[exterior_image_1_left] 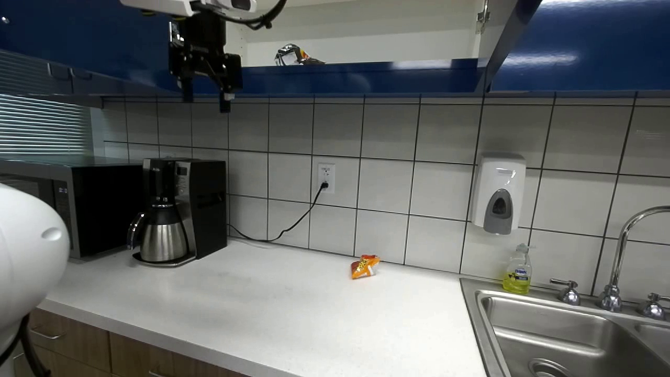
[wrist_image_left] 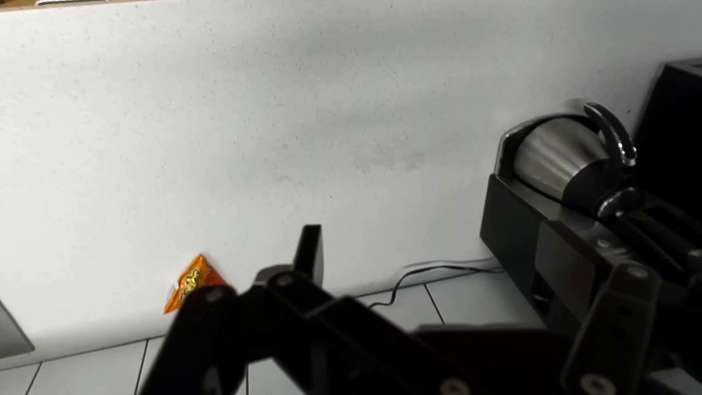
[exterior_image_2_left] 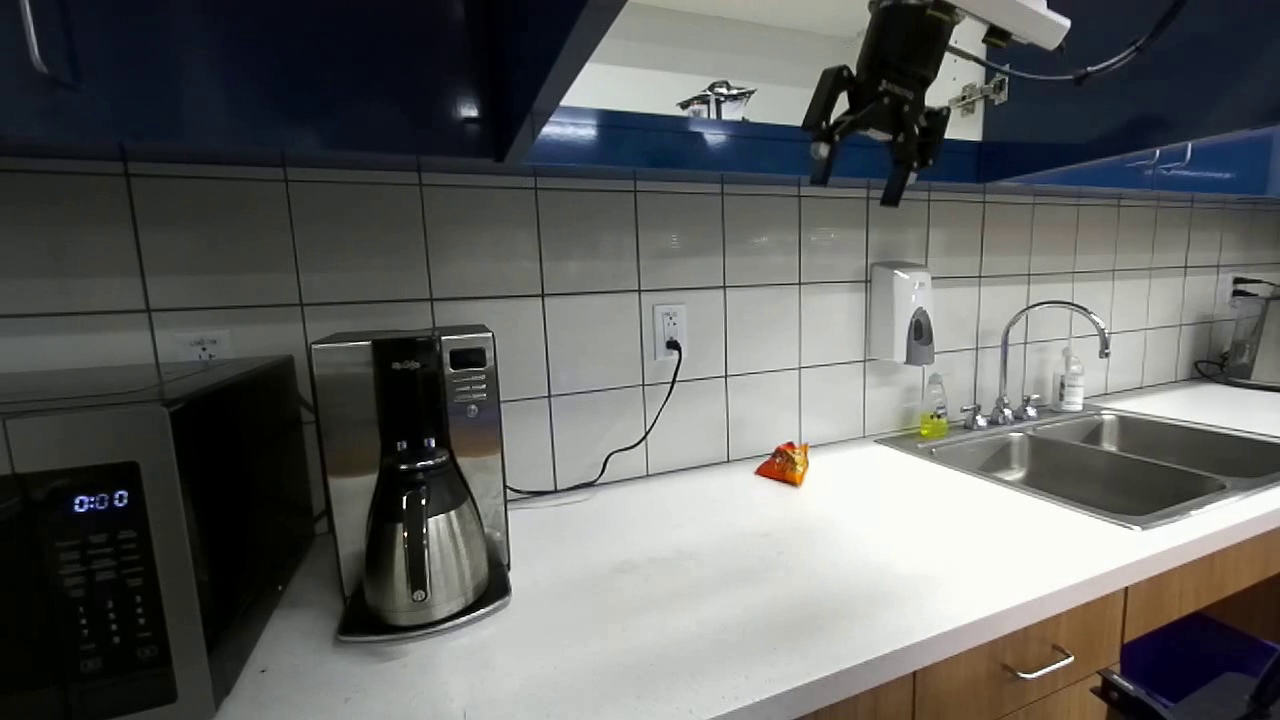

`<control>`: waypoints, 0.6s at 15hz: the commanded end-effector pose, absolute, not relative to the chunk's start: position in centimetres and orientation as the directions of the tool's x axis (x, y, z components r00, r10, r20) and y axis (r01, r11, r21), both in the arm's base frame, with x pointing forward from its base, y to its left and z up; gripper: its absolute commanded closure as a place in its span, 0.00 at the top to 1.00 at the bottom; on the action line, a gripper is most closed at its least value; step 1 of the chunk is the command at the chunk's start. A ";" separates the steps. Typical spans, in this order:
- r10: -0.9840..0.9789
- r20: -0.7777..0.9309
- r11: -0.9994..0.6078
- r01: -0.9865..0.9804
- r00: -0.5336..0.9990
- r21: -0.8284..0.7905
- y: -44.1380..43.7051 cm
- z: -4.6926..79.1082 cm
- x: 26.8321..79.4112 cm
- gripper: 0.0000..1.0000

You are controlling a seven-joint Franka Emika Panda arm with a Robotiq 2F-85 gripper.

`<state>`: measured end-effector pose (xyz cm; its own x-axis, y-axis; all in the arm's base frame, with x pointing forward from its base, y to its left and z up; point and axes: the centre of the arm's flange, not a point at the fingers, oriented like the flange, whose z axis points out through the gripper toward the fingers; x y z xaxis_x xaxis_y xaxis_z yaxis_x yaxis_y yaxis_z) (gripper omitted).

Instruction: Put the black packet in the upper cabinet.

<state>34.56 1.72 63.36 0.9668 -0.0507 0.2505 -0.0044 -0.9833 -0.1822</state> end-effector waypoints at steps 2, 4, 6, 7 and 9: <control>-0.045 0.215 -0.980 -0.001 0.976 -0.199 -0.3 57.5 34.4 1.00; -0.059 0.197 -0.981 -0.019 0.979 -0.195 -0.8 55.5 34.6 1.00; -0.072 0.182 -0.980 -0.036 0.981 -0.194 -1.1 53.7 34.6 1.00; -0.078 0.175 -0.980 -0.043 0.982 -0.195 -1.1 53.0 34.6 1.00; -0.087 0.158 -0.980 -0.056 0.984 -0.192 -1.1 51.8 34.6 1.00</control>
<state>34.87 -0.79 53.67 0.9847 -0.0815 0.1539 -0.0516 -0.9806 -0.1890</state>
